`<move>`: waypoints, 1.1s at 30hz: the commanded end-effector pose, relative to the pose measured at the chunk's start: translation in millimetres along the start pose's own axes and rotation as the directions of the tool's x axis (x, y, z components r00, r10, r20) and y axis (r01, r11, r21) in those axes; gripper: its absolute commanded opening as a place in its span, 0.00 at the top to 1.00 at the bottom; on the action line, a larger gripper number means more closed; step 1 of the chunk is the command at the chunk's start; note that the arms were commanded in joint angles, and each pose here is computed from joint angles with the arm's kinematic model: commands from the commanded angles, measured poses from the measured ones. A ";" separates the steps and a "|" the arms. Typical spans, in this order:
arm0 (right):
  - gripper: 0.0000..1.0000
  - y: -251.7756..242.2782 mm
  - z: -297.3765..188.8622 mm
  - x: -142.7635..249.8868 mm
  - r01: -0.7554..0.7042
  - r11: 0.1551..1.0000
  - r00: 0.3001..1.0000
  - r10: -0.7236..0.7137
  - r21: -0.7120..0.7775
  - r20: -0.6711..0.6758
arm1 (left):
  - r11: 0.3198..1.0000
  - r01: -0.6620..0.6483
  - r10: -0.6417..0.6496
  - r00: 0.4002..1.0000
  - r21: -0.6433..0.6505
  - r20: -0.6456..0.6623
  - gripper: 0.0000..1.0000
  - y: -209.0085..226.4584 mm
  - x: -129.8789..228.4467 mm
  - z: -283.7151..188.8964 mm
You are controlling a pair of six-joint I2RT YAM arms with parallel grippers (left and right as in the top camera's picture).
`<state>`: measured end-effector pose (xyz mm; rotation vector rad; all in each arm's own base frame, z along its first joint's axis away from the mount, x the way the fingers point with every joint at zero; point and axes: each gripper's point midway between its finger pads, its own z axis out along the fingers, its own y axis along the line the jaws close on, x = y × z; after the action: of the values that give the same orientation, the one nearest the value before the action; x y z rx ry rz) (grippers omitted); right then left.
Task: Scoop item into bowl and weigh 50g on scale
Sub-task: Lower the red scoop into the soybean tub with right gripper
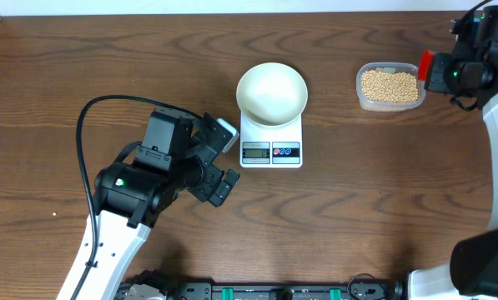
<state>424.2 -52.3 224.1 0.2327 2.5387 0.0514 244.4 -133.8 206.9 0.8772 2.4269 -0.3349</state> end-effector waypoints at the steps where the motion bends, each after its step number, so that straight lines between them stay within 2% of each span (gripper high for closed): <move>1: 0.99 -4.4 11.4 -1.0 0.021 1.000 1.000 -0.021 0.015 -0.021 | 1.000 0.009 -0.009 1.000 0.002 -0.014 0.02 -0.4 3.0 3.5; 10: 0.99 -5.6 17.6 9.0 0.031 0.999 0.998 -0.030 0.018 -0.063 | 1.000 0.009 -0.009 1.000 0.002 -0.014 0.02 -0.4 3.0 3.5; 27: 0.99 1.9 37.8 15.3 0.172 0.985 0.980 -0.172 -0.006 -0.100 | 1.000 0.009 -0.009 1.000 0.002 -0.014 0.02 -0.4 3.0 3.5; 33: 0.99 3.0 47.7 16.0 0.182 0.983 0.977 -0.182 -0.009 -0.109 | 1.000 0.009 -0.009 1.000 0.002 -0.014 0.02 -0.4 3.0 3.5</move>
<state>435.9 -48.6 177.7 0.0370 2.6562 0.0079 244.4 -133.8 206.9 0.8772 2.4269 -0.3349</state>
